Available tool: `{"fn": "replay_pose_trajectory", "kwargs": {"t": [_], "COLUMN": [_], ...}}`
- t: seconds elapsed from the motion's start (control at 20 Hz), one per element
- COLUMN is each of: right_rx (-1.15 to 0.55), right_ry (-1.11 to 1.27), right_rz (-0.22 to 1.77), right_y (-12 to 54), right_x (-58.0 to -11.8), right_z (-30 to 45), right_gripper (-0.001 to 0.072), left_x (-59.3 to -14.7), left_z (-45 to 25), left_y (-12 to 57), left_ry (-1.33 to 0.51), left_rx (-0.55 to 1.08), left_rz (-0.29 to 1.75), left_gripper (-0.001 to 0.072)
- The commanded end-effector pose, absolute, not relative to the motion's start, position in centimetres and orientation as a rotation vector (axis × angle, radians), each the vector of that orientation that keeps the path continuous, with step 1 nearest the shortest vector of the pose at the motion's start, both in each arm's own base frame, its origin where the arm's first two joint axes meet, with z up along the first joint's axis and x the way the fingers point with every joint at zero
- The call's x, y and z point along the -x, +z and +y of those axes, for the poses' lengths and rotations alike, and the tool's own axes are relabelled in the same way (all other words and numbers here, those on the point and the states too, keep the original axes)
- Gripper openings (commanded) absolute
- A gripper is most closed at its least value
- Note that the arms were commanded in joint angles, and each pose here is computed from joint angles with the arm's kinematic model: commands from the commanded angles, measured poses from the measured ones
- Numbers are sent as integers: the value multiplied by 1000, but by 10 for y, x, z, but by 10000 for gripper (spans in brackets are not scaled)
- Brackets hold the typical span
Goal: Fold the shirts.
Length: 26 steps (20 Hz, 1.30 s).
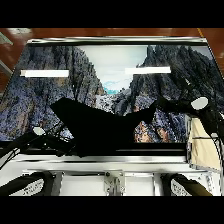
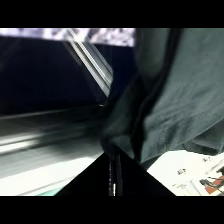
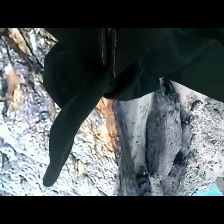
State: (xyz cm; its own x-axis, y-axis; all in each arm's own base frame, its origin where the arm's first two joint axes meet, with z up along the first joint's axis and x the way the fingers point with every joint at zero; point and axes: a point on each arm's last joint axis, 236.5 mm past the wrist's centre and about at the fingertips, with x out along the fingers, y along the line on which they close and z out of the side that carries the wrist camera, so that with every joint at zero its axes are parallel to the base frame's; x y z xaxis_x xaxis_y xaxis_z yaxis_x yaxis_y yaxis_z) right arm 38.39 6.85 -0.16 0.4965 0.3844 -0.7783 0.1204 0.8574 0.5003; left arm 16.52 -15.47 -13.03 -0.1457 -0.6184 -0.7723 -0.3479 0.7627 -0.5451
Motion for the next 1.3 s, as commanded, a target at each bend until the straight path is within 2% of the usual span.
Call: {"fn": "replay_pose_trajectory", "kwargs": {"t": [0.0, 0.15, 0.25, 0.3, 0.35, 0.45, 0.55, 0.7, 0.8, 0.9, 1.1, 1.25], "right_rx": [-570, -458, -313, -254, -213, -183, -171, -145, -134, -113, -86, -131], "right_ry": [182, 253, 307, 314, 304, 276, 267, 273, 284, 297, 296, 284], "right_rz": [1026, 859, 614, 469, 300, -8, -229, -395, -434, -404, -120, 332], "right_y": [8, 73, 169, 226, 291, 408, 490, 551, 566, 560, 495, 386], "right_x": [-387, -401, -412, -412, -405, -372, -326, -272, -251, -245, -269, -304], "right_z": [72, 72, 68, 65, 60, 52, 48, 50, 53, 59, 64, 62], "right_gripper": [63, 59, 59, 59, 58, 58, 58, 58, 58, 58, 58, 58], "left_x": [-195, -267, -316, -327, -324, -271, -199, -141, -133, -143, -179, -231], "left_z": [-156, -144, -122, -107, -91, -66, -64, -70, -67, -49, 8, 25], "left_y": [-107, -8, 128, 221, 312, 480, 581, 629, 635, 630, 606, 588], "left_ry": [-339, -412, -427, -412, -379, -318, -310, -321, -299, -218, 27, 80], "left_rx": [713, 565, 443, 384, 331, 247, 189, 140, 119, 133, 148, 131], "left_rz": [1642, 1307, 915, 653, 399, -72, -364, -518, -541, -515, -408, -323], "left_gripper": [38, 38, 38, 38, 38, 38, 38, 38, 39, 38, 39, 39]}}
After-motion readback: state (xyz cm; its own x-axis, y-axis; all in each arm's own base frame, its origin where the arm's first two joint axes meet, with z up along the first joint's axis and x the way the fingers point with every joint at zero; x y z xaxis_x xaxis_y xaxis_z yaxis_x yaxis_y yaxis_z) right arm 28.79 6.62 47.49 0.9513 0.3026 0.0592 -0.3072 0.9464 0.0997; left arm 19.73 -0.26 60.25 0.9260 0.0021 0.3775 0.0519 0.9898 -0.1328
